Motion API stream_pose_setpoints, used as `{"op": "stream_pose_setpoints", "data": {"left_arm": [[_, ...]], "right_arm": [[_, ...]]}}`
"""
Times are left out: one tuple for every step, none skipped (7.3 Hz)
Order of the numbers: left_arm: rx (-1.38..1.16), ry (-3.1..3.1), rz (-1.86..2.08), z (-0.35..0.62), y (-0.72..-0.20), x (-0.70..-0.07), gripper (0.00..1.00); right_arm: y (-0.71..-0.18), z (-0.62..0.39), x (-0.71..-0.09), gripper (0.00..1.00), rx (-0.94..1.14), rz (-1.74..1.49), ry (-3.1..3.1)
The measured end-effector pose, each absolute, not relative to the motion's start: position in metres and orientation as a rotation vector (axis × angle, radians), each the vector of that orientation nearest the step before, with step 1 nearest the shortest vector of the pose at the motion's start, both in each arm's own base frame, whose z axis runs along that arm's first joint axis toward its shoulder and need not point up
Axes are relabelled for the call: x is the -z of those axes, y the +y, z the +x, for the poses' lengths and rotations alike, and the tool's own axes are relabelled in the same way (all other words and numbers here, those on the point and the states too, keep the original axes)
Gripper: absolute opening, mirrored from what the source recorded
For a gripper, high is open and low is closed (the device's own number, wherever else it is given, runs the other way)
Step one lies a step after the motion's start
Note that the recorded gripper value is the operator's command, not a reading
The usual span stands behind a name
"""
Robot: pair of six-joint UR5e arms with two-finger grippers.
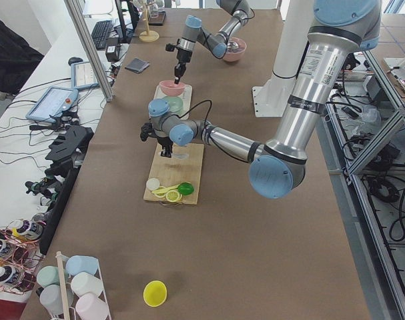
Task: Stack pink bowl on green and place spoon
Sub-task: 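Lift the pink bowl with the right gripper and set it onto the green bowls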
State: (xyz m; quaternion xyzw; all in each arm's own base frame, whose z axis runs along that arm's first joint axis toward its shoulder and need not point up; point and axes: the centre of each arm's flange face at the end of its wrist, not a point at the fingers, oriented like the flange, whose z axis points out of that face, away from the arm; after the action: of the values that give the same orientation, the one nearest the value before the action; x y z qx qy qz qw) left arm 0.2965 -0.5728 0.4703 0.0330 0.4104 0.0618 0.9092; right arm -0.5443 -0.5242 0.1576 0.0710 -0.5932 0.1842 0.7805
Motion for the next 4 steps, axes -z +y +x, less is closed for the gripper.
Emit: {"op": "stream_pose_setpoints", "data": {"left_arm": [[-0.127, 0.846, 0.067, 0.297, -0.573, -0.471, 0.00], [-0.127, 0.845, 0.066, 0.297, -0.573, -0.472, 0.00], [-0.126, 0.844, 0.063, 0.297, -0.573, -0.473, 0.00], [-0.125, 0.843, 0.062, 0.297, -0.573, -0.474, 0.00]], "right_arm": [[-0.529, -0.556, -0.152, 0.00, -0.403, 0.158, -1.271], [-0.533, -0.564, -0.149, 0.00, -0.404, 0.160, -1.263], [-0.536, -0.570, -0.147, 0.00, -0.406, 0.163, -1.256], [-0.536, -0.575, -0.145, 0.00, -0.407, 0.167, -1.252]]}}
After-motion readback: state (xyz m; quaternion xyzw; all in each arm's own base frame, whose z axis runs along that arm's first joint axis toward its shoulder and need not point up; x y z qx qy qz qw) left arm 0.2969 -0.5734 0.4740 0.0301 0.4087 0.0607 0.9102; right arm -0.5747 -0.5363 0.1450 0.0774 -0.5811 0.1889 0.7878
